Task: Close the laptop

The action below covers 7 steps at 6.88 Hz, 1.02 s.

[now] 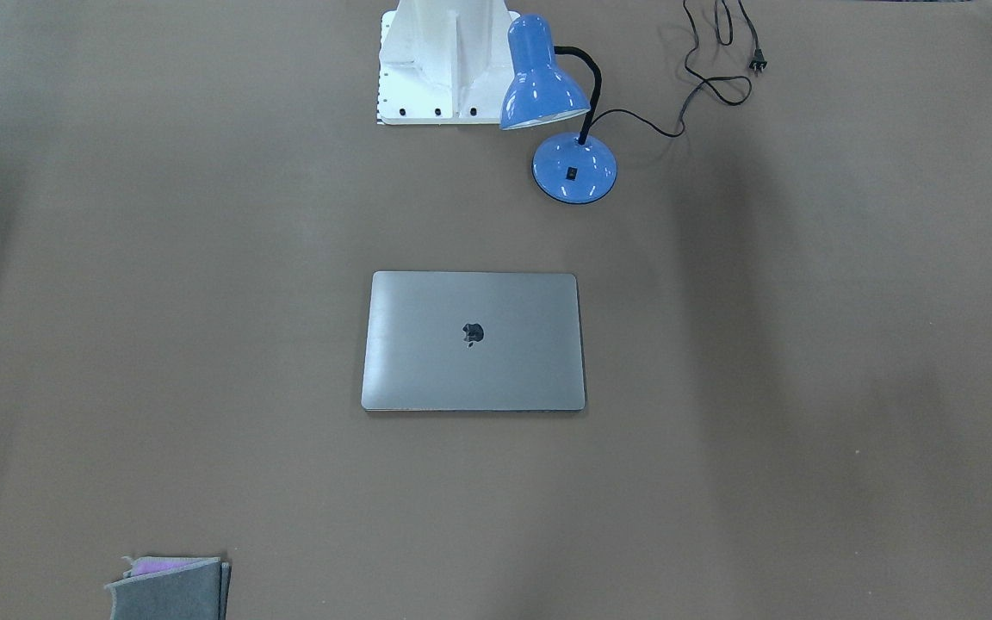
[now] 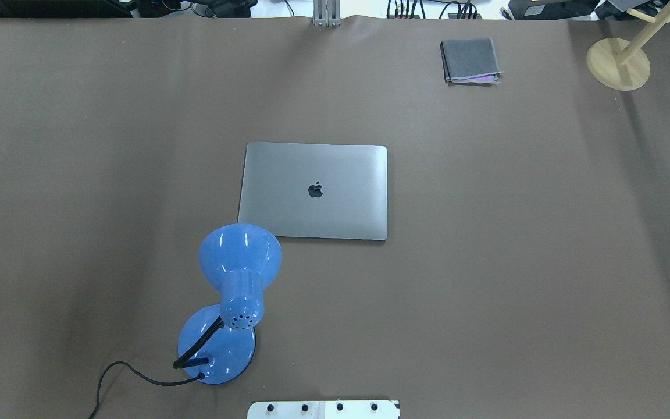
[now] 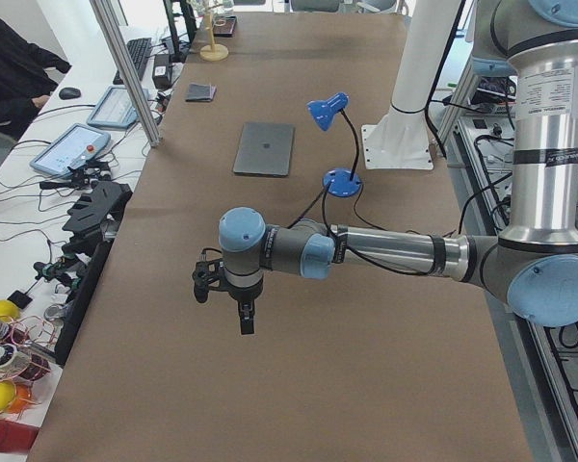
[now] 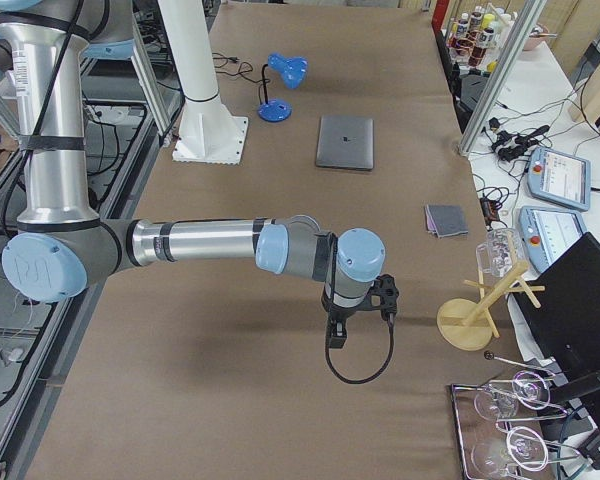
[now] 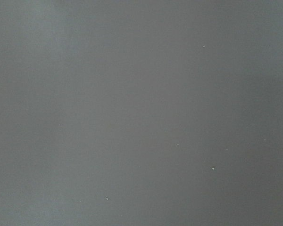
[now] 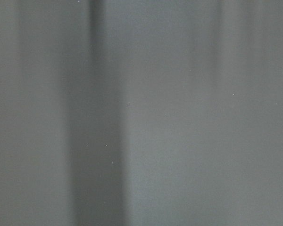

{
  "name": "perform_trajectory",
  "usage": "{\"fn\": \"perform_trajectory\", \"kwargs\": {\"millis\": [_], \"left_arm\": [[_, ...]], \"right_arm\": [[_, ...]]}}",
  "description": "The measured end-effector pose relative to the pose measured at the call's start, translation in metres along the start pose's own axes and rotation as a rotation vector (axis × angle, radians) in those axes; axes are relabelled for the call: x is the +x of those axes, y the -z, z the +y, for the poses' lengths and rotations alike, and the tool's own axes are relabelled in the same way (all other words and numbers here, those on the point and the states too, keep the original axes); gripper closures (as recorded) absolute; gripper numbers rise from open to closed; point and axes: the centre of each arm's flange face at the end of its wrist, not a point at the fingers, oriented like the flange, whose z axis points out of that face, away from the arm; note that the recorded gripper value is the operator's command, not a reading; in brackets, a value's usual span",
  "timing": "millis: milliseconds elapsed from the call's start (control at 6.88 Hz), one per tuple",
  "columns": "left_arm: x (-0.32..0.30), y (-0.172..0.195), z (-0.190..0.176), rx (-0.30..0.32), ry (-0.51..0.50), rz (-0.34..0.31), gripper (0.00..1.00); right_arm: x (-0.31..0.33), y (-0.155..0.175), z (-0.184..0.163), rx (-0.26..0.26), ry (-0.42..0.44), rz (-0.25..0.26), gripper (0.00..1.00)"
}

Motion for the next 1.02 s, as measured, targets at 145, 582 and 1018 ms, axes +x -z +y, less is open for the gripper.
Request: {"fn": "perform_trajectory", "kwargs": {"millis": [145,582,1018], "left_arm": [[-0.0020,-0.0006,-0.0008,-0.004,0.007,0.004,0.02],[-0.0009,0.0007,-0.0053,-0.004,0.011,0.007,0.02],[-0.0002,0.0016,-0.0060,-0.003,0.011,0.008,0.02]], "right_arm": [[-0.0037,0.0029,-0.0015,0.008,-0.012,-0.008,0.00],[-0.0113,0.0082,-0.0009,0.021,-0.013,-0.026,0.00],[-0.0109,0.0074,0.0007,0.020,-0.014,-0.028,0.00]]}}
